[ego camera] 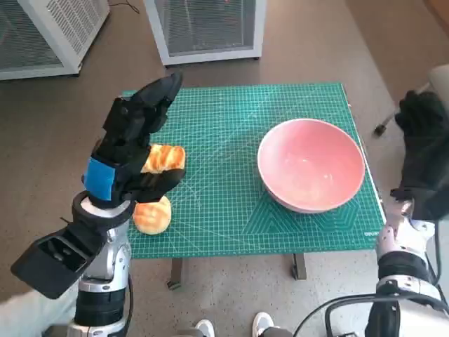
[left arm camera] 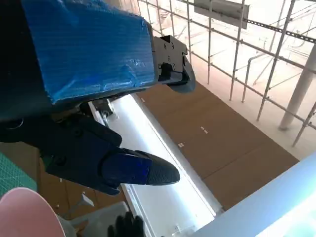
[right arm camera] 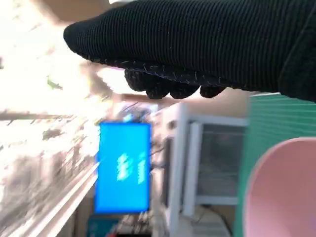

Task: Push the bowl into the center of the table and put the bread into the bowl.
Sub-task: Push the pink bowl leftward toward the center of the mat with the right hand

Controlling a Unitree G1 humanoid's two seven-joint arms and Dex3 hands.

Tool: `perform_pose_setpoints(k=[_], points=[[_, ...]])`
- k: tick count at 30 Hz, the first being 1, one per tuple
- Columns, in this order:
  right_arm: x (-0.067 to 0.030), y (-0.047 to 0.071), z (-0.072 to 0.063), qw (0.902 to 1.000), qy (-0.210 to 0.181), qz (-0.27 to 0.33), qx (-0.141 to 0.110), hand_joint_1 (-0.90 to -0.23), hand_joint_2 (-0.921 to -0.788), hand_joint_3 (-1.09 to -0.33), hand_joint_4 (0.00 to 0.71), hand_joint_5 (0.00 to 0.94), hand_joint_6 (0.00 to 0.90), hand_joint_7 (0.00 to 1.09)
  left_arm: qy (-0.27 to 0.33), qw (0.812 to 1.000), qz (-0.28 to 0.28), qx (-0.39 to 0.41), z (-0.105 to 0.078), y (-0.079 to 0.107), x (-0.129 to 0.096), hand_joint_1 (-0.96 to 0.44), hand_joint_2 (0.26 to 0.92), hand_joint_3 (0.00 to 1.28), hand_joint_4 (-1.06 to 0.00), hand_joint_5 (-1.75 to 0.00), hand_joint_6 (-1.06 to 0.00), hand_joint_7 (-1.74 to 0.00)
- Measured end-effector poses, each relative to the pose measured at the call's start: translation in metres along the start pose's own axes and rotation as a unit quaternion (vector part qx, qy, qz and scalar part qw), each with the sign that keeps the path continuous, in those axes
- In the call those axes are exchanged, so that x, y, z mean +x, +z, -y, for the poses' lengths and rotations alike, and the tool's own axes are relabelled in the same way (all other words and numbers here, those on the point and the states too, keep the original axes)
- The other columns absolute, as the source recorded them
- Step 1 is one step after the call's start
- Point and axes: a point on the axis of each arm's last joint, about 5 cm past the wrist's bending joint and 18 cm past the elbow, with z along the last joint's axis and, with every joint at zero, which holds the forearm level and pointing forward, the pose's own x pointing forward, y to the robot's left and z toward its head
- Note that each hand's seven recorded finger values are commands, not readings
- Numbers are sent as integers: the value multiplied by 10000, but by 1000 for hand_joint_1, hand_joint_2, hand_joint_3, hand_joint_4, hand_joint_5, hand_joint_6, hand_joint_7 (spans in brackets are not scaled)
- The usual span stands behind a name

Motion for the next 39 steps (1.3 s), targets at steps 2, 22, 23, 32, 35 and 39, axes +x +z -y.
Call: perform_pose_setpoints(k=[2, 22, 23, 32, 35, 39], points=[[-19, -35, 5, 9998, -33, -206, 48, -469, -921, -781, 327, 2, 69, 591, 1, 10000, 0, 2, 0, 0, 0, -546, 921, 241, -295, -10, -129, -516], [-265, -374, -156, 9855, -23, -1525, 744, -483, -921, -750, 252, 0, 73, 499, -4, 10000, -13, 11, -9, -1, -3, -541, 921, 241, -300, -9, -140, -503], [-273, -386, -176, 9846, -13, -1566, 779, -490, -921, -747, 250, 0, 74, 494, -4, 10000, -13, 12, -9, -1, -3, -541, 921, 241, -300, -9, -140, -503], [-339, -486, -402, 9740, 112, -1905, 1219, -553, -921, -700, 259, 7, 99, 462, -15, 10000, -57, 20, -20, -1, -30, -548, 921, 239, -301, -8, -145, -494], [-347, -502, -477, 9712, 171, -1978, 1318, -556, -921, -689, 264, 9, 105, 458, -14, 10000, -95, 27, -27, 0, -54, -550, 921, 239, -301, -8, -146, -491], [-333, -503, -573, 9682, 255, -2031, 1437, -557, -921, -660, 269, 8, 118, 454, -13, 9999, -140, 44, -36, 8, -89, -551, 921, 237, -302, -7, -151, -483]])
